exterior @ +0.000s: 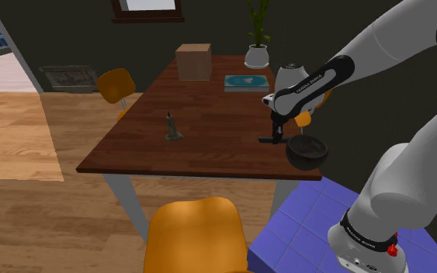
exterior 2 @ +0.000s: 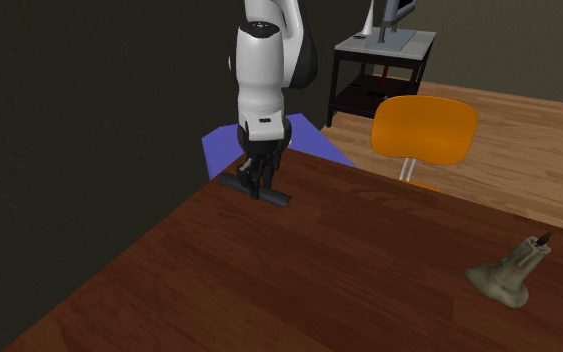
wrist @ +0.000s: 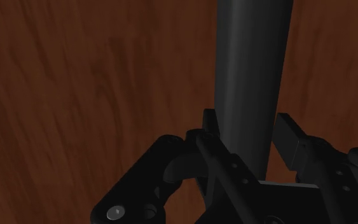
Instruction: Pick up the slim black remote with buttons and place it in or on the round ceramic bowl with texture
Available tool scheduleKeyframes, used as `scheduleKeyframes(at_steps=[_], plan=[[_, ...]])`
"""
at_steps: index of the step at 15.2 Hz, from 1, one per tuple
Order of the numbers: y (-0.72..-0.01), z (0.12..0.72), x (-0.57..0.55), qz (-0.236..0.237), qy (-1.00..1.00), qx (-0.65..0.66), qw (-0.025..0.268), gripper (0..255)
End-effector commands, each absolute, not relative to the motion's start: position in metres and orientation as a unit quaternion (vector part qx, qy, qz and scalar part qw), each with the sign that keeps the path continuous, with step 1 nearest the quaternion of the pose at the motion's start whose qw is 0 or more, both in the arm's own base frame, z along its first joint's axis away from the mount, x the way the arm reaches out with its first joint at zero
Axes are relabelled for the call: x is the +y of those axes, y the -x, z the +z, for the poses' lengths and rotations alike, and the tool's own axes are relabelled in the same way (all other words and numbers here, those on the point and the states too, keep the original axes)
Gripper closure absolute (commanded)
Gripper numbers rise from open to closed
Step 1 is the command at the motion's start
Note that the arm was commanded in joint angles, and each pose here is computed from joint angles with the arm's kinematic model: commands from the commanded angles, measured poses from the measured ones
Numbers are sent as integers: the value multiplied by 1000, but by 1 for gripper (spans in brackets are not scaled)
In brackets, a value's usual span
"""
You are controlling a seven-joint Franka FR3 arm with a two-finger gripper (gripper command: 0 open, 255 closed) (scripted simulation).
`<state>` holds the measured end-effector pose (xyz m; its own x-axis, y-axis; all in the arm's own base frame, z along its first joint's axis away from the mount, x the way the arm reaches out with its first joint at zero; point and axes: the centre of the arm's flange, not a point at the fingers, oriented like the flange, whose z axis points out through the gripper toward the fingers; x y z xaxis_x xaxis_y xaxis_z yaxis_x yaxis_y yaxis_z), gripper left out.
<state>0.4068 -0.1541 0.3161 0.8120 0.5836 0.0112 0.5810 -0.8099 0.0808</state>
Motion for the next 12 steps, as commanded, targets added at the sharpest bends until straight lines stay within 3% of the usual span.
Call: scheduleKeyframes(at_steps=[1, 12], plan=[[-406, 320, -155, 17, -952, 305, 37, 255], [-406, 378, -155, 17, -952, 305, 37, 255]])
